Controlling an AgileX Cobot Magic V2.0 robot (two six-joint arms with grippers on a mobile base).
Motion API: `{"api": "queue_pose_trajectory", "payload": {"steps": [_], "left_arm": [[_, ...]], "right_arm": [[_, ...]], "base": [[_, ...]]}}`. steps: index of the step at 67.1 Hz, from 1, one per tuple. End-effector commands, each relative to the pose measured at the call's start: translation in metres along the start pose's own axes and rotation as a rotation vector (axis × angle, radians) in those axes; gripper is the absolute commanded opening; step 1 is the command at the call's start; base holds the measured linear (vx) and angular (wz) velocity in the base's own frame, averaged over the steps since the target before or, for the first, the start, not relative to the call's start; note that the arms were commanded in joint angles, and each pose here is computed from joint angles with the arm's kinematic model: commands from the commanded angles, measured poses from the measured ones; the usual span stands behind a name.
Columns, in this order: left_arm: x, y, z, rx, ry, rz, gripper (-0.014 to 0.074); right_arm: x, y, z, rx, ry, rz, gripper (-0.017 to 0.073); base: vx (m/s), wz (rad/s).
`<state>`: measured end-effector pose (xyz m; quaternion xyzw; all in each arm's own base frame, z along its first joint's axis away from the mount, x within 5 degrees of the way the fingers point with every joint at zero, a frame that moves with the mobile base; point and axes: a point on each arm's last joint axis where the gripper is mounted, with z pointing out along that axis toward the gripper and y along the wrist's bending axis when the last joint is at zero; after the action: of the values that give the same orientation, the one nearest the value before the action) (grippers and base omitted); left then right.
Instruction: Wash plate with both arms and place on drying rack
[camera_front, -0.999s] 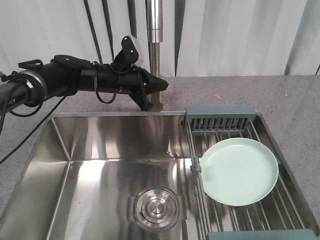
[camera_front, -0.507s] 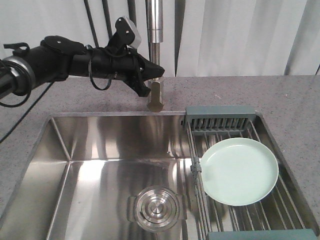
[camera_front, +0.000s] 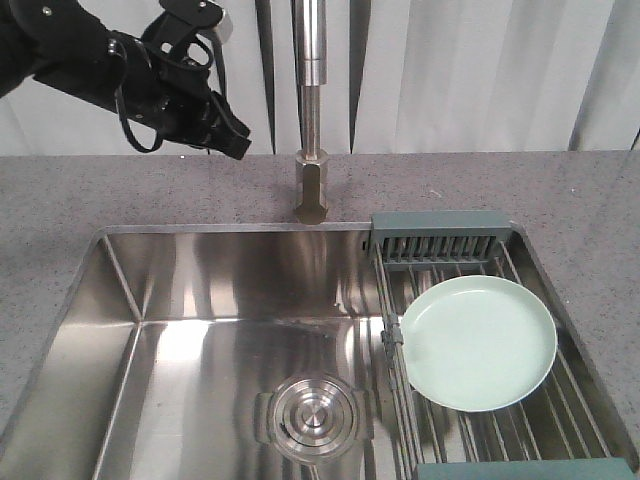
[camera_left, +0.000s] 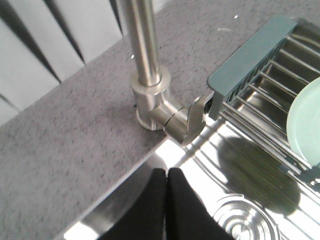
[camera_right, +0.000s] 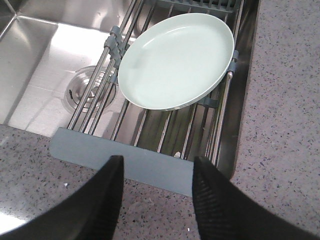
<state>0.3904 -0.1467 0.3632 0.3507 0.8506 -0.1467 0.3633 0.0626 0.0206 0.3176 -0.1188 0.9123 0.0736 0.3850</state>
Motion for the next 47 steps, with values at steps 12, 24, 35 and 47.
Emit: {"api": "queue_pose_trajectory", "payload": {"steps": [12,24,35,47], "left_arm": [[-0.005,-0.009,-0.062,-0.139,-0.002,-0.175,-0.0007],[0.021,-0.018,-0.074,-0.195,-0.017,-0.21,-0.0007],[0.052,-0.028,-0.083,-0.24,-0.011,-0.251,-0.0007],[0.086,-0.041,-0.098,-0.298,-0.021,-0.269,-0.0007]], "right_arm": [[-0.01,0.0,-0.005,0.003,-0.074,-0.004,0.0316],[-0.01,0.0,-0.005,0.003,-0.074,-0.004,0.0316],[-0.01,0.0,-0.005,0.003,-0.074,-0.004,0.0316],[-0.01,0.0,-0.005,0.003,-0.074,-0.004,0.0316]], "base": [[0.0,0.0],[0.0,0.0],[0.0,0.0],[0.0,0.0]]}}
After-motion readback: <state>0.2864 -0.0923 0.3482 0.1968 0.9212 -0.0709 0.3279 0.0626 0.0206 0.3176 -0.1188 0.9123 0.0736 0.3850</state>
